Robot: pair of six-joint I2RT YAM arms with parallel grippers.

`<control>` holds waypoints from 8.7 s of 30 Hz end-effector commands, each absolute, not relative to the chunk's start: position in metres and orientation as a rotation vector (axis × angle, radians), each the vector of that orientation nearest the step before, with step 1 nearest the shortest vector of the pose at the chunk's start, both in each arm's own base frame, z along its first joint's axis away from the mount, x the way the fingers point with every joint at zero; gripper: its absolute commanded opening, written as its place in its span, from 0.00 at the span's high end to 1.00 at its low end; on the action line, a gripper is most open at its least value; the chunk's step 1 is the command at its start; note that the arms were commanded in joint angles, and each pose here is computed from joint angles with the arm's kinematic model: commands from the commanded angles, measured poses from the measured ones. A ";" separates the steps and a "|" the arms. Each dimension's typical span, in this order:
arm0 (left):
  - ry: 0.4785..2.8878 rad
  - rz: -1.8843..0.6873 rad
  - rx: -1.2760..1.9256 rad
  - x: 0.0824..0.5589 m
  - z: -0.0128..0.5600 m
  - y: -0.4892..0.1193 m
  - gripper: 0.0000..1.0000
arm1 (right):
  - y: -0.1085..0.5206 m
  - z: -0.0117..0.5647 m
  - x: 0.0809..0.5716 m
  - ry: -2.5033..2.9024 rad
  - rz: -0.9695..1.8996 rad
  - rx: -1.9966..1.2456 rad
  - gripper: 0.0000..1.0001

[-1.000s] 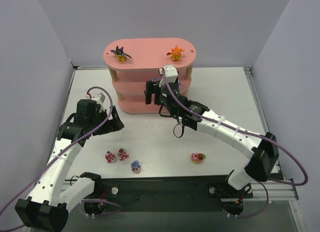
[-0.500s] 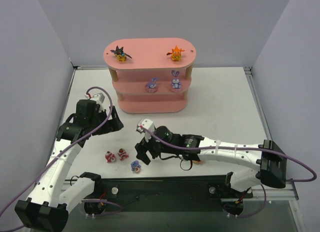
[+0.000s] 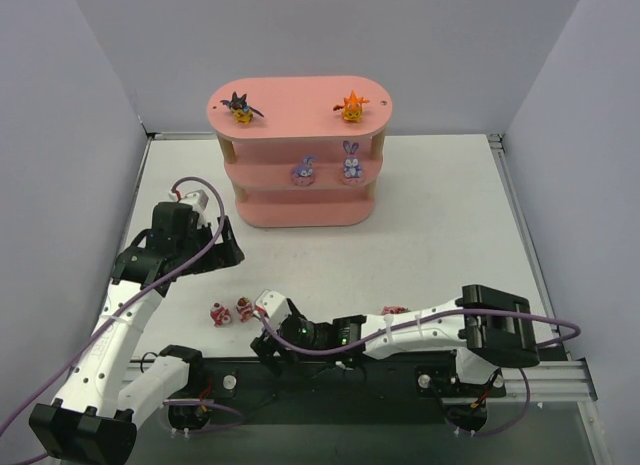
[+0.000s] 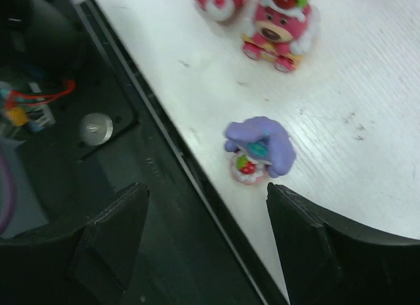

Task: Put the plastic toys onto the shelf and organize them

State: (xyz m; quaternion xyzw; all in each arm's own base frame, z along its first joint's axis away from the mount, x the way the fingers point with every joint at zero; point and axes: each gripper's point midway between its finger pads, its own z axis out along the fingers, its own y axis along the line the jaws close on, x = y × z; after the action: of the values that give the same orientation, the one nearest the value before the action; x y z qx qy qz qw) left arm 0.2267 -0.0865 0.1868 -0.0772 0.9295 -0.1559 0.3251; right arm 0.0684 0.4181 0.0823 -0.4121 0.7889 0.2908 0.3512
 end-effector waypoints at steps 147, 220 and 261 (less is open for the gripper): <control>2.374 -0.694 -0.882 0.254 0.158 -0.070 0.06 | 0.457 0.283 0.413 1.637 0.231 -0.250 0.28; 2.436 -0.660 -0.753 0.242 0.155 -0.083 0.05 | 0.432 0.016 0.063 2.503 0.930 -1.140 0.36; 2.019 -1.461 0.099 0.229 0.269 -0.246 0.06 | 0.316 0.215 0.177 2.369 0.561 -0.471 0.99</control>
State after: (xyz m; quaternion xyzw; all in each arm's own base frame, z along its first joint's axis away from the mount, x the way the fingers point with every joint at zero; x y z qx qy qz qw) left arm 0.2272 -0.2254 0.2215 -0.0175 0.8272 -0.4979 0.2601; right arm 0.1738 0.3205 0.1934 -0.1826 0.9061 0.2156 0.3149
